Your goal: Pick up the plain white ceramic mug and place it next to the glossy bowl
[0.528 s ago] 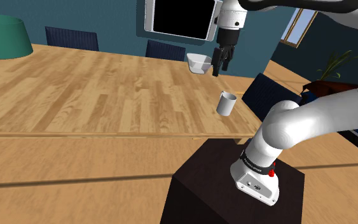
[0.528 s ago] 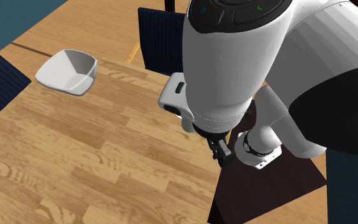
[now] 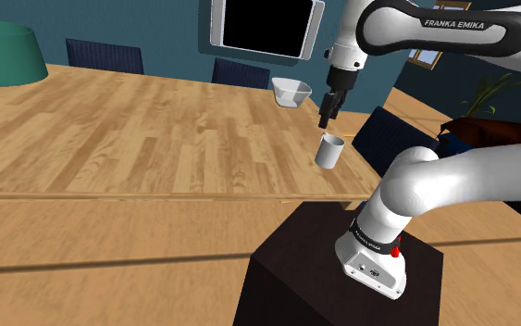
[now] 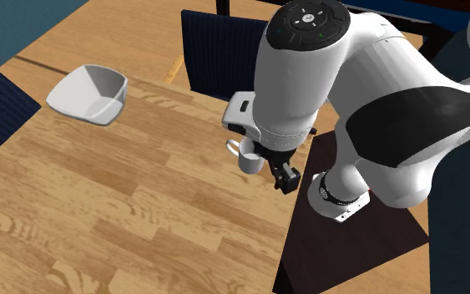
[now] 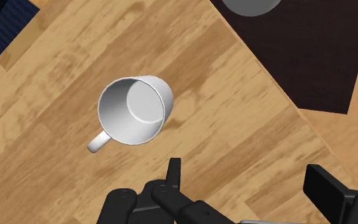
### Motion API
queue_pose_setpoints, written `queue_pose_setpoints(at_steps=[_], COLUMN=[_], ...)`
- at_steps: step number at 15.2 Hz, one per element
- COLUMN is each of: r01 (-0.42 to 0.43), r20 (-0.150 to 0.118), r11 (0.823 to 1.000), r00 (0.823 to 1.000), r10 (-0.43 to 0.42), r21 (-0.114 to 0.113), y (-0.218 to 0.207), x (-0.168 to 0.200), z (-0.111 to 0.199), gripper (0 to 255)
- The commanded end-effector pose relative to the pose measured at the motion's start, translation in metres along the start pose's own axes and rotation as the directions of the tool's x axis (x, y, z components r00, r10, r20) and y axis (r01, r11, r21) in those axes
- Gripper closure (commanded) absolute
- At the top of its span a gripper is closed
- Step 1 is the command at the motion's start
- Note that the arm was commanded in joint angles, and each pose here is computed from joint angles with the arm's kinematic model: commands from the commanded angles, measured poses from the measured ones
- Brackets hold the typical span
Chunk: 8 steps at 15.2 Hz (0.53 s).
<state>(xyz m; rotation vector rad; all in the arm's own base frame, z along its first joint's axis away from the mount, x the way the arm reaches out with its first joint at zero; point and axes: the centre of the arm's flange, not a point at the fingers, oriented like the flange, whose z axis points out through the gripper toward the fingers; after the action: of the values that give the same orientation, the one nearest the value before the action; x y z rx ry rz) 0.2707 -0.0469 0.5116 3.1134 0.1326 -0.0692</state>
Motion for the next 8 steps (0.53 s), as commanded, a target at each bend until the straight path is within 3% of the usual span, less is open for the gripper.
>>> queue_pose_setpoints(at_steps=[1,8], r01=[0.018,0.069], r20=[-0.023,-0.096], r11=[1.0,0.998], r00=[1.0,0.993], r10=[-0.018,-0.069], r21=[-0.001,-0.005], y=[0.015,0.067], x=[-0.009,-0.035], z=[0.021,0.088], gripper=[0,0])
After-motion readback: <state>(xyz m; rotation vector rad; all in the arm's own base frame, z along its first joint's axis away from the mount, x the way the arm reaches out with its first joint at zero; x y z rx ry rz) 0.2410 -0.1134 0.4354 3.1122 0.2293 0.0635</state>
